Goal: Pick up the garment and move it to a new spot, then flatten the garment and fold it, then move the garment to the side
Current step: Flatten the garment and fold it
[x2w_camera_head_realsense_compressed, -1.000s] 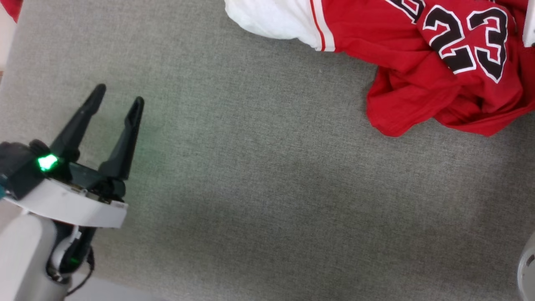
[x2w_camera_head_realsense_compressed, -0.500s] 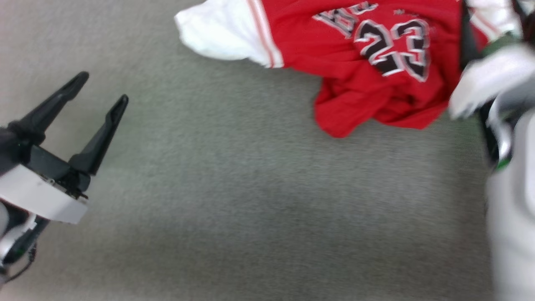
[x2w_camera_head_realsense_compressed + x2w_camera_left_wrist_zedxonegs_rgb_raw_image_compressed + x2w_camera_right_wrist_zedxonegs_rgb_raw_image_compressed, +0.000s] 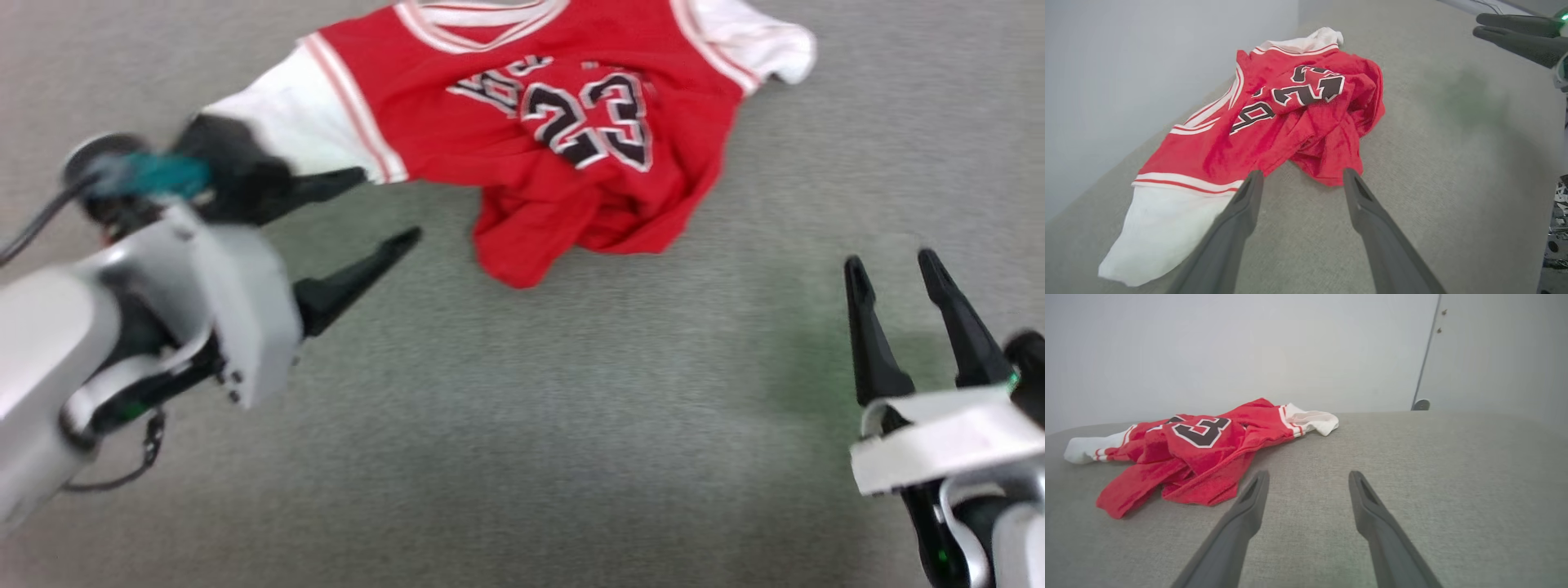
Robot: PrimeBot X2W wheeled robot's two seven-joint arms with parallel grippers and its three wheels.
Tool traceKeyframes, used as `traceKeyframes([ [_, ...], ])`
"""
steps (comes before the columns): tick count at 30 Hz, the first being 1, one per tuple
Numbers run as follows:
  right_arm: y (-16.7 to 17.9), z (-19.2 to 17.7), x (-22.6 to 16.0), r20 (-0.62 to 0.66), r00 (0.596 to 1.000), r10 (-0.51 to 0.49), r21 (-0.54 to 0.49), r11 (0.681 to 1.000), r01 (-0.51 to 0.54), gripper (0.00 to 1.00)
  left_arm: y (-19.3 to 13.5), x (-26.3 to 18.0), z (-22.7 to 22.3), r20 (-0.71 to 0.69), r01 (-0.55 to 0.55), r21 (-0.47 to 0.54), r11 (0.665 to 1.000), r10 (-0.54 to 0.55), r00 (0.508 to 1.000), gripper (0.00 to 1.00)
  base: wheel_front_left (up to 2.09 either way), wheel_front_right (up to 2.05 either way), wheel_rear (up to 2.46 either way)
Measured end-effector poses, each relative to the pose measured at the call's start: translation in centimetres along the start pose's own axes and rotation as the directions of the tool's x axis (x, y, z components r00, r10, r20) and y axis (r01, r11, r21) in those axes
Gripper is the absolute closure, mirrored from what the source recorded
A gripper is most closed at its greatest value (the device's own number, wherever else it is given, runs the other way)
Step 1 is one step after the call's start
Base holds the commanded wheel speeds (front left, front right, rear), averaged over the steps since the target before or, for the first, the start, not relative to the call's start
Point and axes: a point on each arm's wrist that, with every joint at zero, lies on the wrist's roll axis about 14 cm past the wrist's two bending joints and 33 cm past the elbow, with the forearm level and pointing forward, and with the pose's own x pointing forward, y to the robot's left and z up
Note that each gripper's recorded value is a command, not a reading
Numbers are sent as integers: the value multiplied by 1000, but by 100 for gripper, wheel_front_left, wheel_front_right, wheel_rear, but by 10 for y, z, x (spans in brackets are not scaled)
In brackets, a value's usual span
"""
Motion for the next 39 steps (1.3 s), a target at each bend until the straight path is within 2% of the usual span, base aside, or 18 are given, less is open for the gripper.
traceKeyframes([
  [2, -9, 4, -12, 15, 999, -30, 11, 999, 30, 0, -12, 14, 4, -57, 62, 11, 998, -61, 996, 0, 0, 0, 0],
  [5, -21, 7, -25, 29, 997, -69, 10, 998, 69, 0, -27, 32, 4, -150, 144, -27, 989, -146, 978, 0, 0, 0, 0],
  [9, -25, 10, -32, 48, 995, -84, 11, 996, 83, 0, -36, 51, -4, -258, 205, -23, 978, -204, 944, 0, 0, 0, 0],
  [12, -27, 4, -39, 33, 995, -95, 15, 995, 94, 0, -46, 68, -12, -286, 248, -67, 966, -257, 923, 0, 0, 0, 0],
  [18, -32, 4, -47, 30, 993, -116, 4, 993, 115, 0, -39, 92, -37, -344, 237, -62, 970, -244, 907, 0, 0, 0, 0],
  [28, -36, -8, -51, 2, 991, -134, -1, 991, 134, 0, -29, 110, -78, -414, 213, -140, 967, -253, 875, 0, 0, 0, 0],
  [29, -35, -9, -50, -1, 992, -130, 0, 992, 130, 0, -29, 112, -77, -404, 215, -143, 966, -255, 879, 12, 0, 0, 0],
  [30, -34, -10, -49, -4, 992, -125, 0, 992, 125, 0, -30, 113, -77, -392, 215, -150, 965, -257, 883, 72, 0, 0, 0],
  [31, -32, -11, -48, -4, 993, -120, -2, 993, 120, 0, -31, 114, -76, -382, 215, -154, 964, -259, 887, 100, 0, 0, 0],
  [39, -23, -6, -36, 1, 997, -82, -7, 997, 82, 0, -46, 94, -61, -302, 254, -200, 946, -306, 903, 100, 0, 0, 0],
])
